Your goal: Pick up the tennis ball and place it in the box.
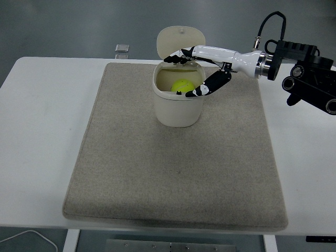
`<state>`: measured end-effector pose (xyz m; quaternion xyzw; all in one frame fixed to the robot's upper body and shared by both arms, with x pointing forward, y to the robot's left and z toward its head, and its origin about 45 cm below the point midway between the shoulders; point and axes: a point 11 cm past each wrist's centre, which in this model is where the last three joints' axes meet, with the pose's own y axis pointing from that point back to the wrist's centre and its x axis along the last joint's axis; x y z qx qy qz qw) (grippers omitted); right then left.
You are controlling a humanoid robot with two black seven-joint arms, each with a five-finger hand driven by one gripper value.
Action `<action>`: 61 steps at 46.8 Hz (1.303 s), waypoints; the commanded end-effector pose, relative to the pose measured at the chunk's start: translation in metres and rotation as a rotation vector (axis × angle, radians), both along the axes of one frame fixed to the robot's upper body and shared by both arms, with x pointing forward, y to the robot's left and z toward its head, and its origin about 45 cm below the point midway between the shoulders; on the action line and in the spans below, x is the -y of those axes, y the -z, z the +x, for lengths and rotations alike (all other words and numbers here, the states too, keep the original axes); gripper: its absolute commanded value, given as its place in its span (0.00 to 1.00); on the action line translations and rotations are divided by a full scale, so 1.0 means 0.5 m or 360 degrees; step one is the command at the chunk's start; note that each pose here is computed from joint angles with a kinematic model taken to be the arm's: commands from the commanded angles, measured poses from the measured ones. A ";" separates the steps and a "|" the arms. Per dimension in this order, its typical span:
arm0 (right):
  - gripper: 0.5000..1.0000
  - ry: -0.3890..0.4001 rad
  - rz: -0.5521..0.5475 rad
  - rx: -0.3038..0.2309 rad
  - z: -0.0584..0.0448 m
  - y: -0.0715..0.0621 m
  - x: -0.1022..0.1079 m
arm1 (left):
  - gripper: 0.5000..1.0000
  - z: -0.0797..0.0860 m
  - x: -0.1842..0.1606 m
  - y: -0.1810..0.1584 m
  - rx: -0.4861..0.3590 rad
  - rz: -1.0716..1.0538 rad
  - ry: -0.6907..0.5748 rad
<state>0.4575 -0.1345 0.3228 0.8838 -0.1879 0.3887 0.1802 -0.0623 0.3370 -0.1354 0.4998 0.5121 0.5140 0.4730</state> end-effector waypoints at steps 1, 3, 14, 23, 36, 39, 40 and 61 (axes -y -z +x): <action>0.77 0.0026 0.0023 -0.0053 0.003 -0.015 0.029 | 0.99 0.000 0.000 0.000 0.0000 0.0000 0.0000; 0.77 0.0011 0.0034 -0.0116 0.001 -0.023 0.034 | 0.99 0.000 0.000 0.000 0.0001 0.0000 -0.0003; 0.80 0.0041 0.0146 -0.0406 -0.003 -0.058 0.102 | 0.99 0.000 0.000 0.000 0.0000 0.0000 0.0000; 0.81 0.0121 0.0144 -0.0517 -0.011 -0.039 0.164 | 0.99 0.000 0.000 0.000 0.0000 0.0000 0.0002; 0.81 0.0527 0.0441 -0.0824 0.018 -0.004 0.235 | 0.99 0.000 0.000 0.000 0.0000 0.0000 0.0000; 0.81 0.0592 0.0535 -0.0873 0.024 -0.002 0.248 | 0.99 0.000 0.000 0.000 0.0001 0.0000 -0.0003; 0.81 0.0610 0.0564 -0.0883 0.026 -0.001 0.253 | 0.99 0.000 0.000 0.000 0.0000 0.0000 0.0000; 0.81 0.0946 0.1099 -0.1114 0.066 0.045 0.298 | 0.99 0.000 0.000 0.000 0.0000 0.0000 0.0000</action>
